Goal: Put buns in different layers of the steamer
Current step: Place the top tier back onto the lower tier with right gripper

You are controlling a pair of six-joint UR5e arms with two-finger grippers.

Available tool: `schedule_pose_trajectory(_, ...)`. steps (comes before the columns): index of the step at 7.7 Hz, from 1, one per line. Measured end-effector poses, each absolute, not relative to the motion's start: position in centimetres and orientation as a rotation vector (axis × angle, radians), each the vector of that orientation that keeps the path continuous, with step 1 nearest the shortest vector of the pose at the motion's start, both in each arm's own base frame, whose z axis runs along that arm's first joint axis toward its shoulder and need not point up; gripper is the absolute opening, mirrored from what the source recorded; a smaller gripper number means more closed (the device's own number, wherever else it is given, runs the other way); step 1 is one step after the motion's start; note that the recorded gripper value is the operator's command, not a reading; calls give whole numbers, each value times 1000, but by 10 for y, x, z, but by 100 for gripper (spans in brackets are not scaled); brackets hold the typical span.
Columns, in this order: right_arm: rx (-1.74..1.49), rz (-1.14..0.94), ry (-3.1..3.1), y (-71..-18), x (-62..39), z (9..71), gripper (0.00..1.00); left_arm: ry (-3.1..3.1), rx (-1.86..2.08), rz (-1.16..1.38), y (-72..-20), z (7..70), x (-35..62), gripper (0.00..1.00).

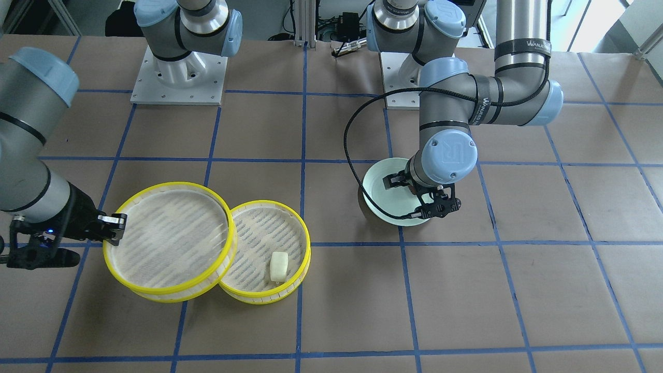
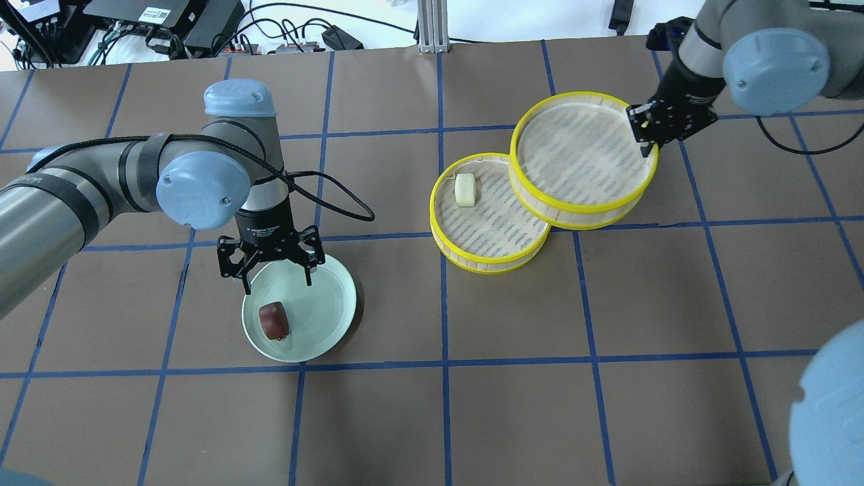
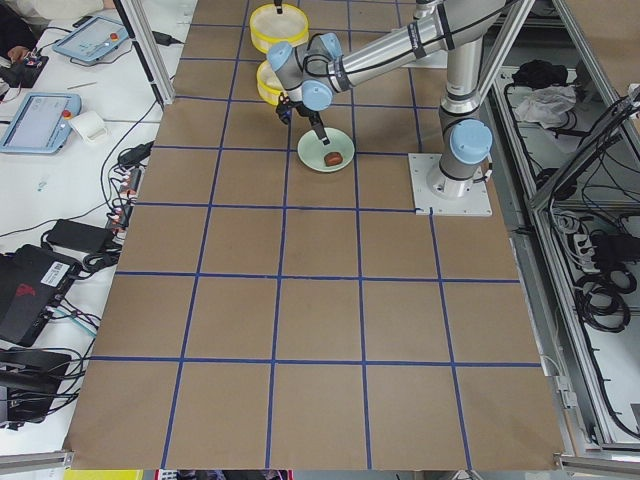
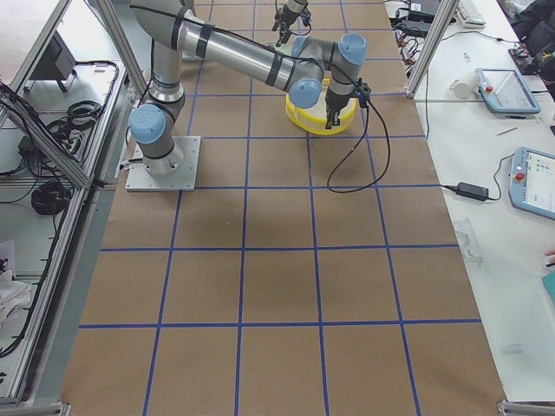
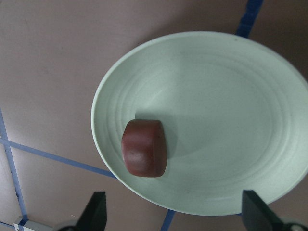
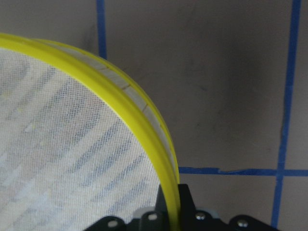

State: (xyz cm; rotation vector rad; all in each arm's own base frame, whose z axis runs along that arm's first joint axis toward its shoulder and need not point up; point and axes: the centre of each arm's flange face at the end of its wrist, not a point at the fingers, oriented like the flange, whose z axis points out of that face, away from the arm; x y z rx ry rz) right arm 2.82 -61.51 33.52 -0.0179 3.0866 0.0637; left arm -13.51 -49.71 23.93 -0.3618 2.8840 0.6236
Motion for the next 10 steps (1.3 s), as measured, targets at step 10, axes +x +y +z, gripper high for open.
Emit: schedule_pose_trajectory(10, 75, 39, 3064, -598, 154, 285, 0, 2772, -316, 721, -497, 187, -126, 92)
